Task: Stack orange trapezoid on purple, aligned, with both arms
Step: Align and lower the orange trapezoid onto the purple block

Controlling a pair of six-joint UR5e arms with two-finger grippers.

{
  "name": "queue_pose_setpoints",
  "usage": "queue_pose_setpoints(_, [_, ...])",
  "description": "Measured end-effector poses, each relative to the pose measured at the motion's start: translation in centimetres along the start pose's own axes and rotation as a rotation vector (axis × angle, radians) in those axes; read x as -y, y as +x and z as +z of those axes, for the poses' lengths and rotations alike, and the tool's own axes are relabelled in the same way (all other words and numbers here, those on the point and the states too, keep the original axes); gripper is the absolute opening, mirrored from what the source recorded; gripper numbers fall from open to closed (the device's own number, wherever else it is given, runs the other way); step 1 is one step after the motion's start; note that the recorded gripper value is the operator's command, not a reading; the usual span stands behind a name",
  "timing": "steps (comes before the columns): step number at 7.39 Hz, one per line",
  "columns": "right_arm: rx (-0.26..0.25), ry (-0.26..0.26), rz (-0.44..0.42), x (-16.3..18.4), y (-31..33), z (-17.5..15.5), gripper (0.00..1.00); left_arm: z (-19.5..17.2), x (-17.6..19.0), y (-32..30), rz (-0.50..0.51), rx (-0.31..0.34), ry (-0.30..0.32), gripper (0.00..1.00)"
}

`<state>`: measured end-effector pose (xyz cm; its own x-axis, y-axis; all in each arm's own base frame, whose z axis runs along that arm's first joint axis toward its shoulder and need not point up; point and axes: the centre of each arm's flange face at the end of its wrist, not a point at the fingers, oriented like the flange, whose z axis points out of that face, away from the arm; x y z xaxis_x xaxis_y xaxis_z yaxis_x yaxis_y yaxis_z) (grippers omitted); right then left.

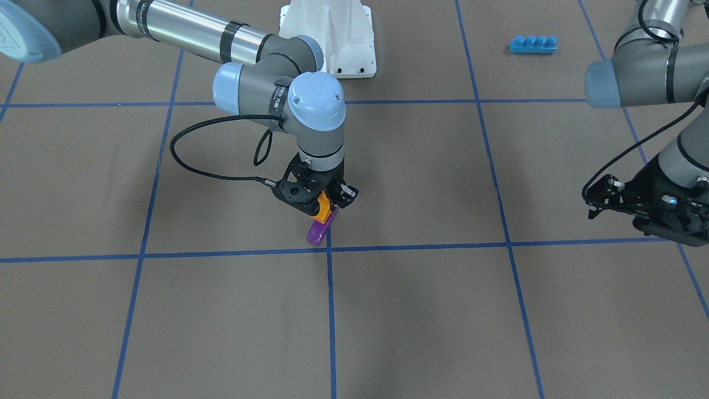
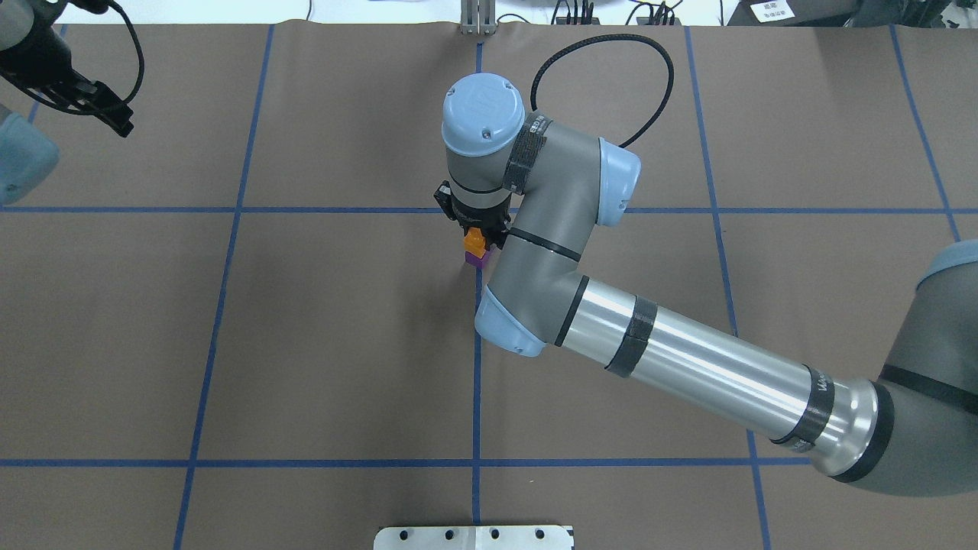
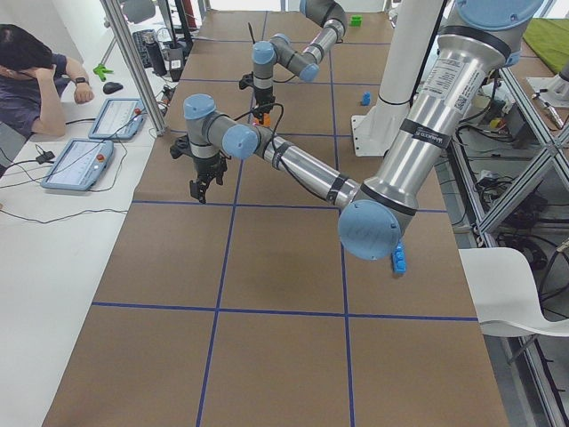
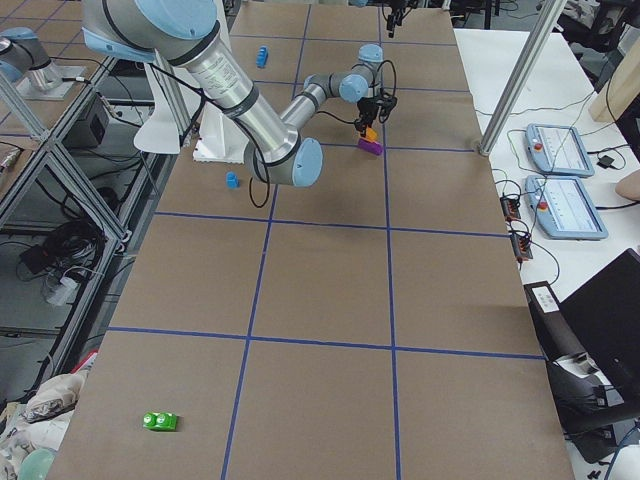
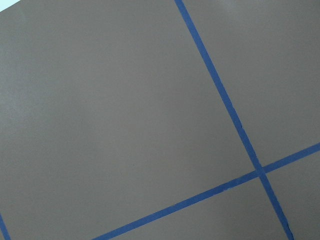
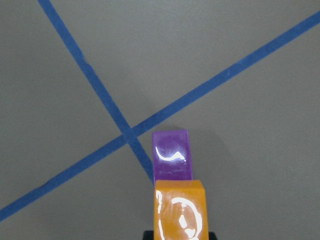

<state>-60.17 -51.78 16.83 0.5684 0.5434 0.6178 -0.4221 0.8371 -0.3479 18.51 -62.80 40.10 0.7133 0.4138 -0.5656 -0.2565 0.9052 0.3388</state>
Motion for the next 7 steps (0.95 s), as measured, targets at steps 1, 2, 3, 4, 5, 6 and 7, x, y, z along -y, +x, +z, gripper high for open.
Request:
queue_pose_setpoints(1, [-0.002, 0.002, -0.001, -0.13, 0.03, 0.17, 0.0, 0.0, 0.0, 0.01, 0.0, 0.0, 0.0, 1.0])
queue_pose_setpoints(2, [-0.004, 0.003, -0.002, -0.21, 0.04, 0.33, 0.0, 0.01, 0.0, 0.0, -0.001, 0.0, 0.0, 1.0])
queue_pose_setpoints(3, [-0.006, 0.005, -0.002, -0.17, 0.07, 0.48, 0.0, 0.04, 0.0, -0.02, -0.002, 0.0, -0.001, 1.0])
queue_pose_setpoints(4, [-0.009, 0.006, -0.002, -0.14, 0.09, 0.68, 0.0, 0.05, 0.0, -0.03, -0.003, 0.0, -0.001, 1.0])
queue_pose_setpoints(5, [-0.011, 0.007, -0.004, -0.11, 0.07, 0.76, 0.0, 0.07, 0.01, 0.0, -0.003, 0.0, -0.001, 1.0])
queue_pose_setpoints(6, [-0.01, 0.007, -0.008, -0.12, 0.02, 0.75, 0.0, 0.09, 0.01, 0.01, -0.003, 0.001, -0.001, 1.0])
queue_pose_setpoints(7, [-0.009, 0.009, -0.015, -0.17, -0.02, 0.73, 0.0, 0.11, 0.0, 0.02, -0.003, 0.001, -0.001, 1.0])
